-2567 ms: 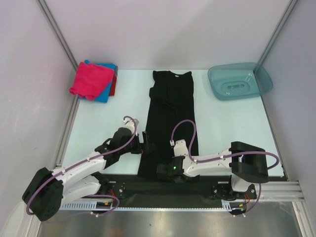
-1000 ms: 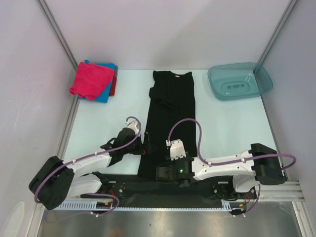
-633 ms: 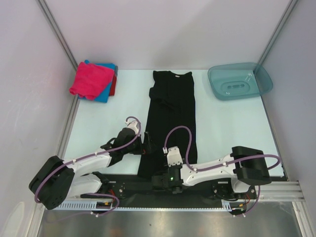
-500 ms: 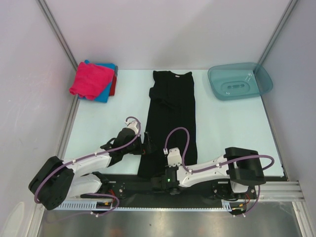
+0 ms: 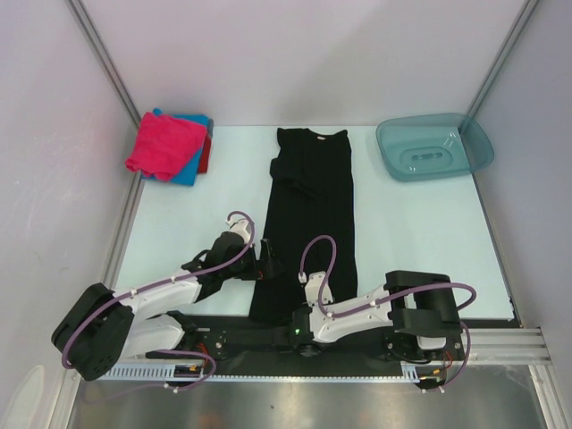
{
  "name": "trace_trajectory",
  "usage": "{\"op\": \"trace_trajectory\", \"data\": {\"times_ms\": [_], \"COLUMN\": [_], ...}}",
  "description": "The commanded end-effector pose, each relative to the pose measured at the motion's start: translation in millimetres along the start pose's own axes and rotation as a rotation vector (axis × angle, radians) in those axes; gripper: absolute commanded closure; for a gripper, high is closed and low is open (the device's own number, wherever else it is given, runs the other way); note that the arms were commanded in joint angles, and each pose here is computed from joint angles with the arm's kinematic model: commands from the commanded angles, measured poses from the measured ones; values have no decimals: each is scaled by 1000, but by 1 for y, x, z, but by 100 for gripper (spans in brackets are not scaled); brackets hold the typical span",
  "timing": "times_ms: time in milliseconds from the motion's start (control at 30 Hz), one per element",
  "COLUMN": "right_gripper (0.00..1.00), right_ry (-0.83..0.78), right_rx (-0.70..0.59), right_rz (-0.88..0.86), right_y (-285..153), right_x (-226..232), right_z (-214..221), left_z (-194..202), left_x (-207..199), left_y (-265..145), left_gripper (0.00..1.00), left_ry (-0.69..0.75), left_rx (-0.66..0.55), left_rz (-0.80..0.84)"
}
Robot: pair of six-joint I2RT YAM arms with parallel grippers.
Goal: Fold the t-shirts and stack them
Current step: Fold the tshirt
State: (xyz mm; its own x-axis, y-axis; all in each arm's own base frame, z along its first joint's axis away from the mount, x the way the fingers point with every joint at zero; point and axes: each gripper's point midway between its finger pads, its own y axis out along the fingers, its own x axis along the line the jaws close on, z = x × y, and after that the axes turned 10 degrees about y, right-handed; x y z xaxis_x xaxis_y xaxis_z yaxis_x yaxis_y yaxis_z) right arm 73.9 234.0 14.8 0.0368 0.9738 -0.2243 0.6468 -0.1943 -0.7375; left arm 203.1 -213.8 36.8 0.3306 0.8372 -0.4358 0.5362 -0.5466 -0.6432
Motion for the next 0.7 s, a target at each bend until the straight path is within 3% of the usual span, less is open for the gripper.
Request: {"op": "trace_trajectory", "data": {"times_ms": [0, 133, 433, 667], "right_gripper": [89, 100, 100, 100], "right_ry": [46, 73, 114, 97], "right_rx": [-65, -88, -131, -122], "right_rz": [1, -20, -91, -205], "right_y": [-3, -9, -34, -54], "right_x": [-5, -7, -8, 17], "right_z": [-13, -22, -49, -56], "left_z": [13, 15, 15, 16], "left_x": [8, 9, 7, 9], "left_y": [-1, -1, 0, 1], "left_gripper": [0, 0, 0, 0], "left_ry": [-14, -18, -19, -21], "left_rx": [35, 37, 38, 42], "left_rz": [-31, -33, -26, -30]}}
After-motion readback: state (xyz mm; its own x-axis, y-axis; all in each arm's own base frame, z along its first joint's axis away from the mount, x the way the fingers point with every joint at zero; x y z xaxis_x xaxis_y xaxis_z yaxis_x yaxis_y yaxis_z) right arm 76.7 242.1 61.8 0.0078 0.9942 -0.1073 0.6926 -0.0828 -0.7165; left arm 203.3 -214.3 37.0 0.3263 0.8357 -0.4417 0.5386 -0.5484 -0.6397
